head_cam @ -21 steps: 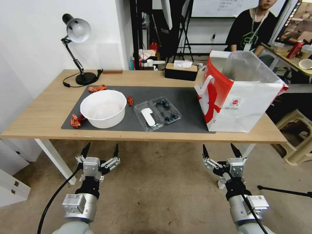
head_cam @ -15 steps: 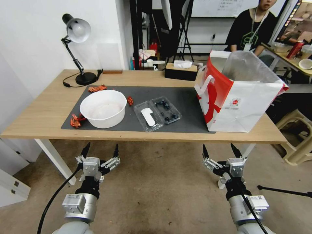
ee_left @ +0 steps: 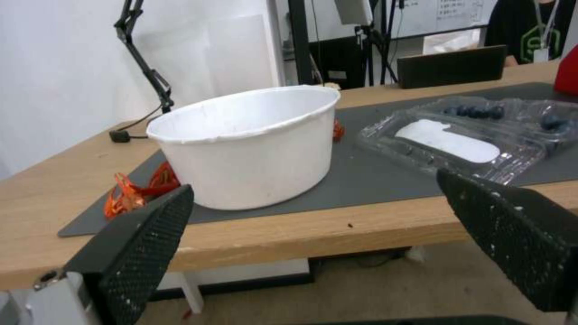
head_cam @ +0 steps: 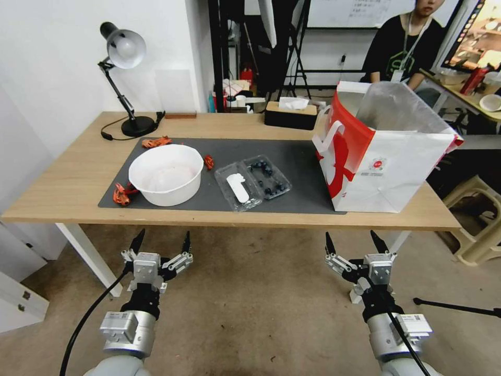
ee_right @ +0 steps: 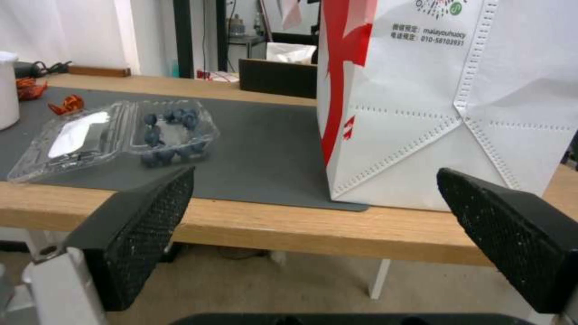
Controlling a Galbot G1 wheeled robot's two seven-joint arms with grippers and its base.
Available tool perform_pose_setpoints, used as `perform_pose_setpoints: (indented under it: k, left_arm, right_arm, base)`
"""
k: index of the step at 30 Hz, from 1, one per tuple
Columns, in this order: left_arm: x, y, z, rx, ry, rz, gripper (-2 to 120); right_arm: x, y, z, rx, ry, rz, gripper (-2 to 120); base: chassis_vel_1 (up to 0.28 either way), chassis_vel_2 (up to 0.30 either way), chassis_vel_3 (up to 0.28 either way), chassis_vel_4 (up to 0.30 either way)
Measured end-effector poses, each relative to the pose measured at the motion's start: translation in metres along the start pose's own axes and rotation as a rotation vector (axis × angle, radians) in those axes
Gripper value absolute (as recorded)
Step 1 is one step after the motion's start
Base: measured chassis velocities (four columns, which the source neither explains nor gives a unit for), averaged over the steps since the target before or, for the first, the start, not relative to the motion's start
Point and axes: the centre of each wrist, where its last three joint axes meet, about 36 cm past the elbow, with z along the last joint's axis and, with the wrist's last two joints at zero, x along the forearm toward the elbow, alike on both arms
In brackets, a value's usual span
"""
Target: Close the takeout container lid, then place the container into the takeout bag.
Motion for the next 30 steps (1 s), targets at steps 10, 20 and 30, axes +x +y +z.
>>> perform_pose_setpoints:
  k: [10, 20, 30]
  left_arm:
    - [-0.001, -0.001, -0.003, 0.015, 0.009, -0.001, 100]
    - [-0.006, -0.011, -0.048, 0.207, 0.051, 0.042, 100]
    - [-0.008, -0.011, -0.034, 0.207, 0.01, 0.05, 100]
  right_arm:
    - [-0.001, -0.001, -0.002, -0.003, 0.006, 0.002, 100]
    - [-0.016, -0.014, -0.037, -0.052, 0.073, 0.057, 100]
    - [-0.021, -0.023, -0.067, -0.123, 0.094, 0.049, 100]
  base:
    - [0.0, 0.0, 0.0, 0.0]
    - [0.0, 0.0, 0.0, 0.0]
    - [0.0, 0.0, 0.0, 0.0]
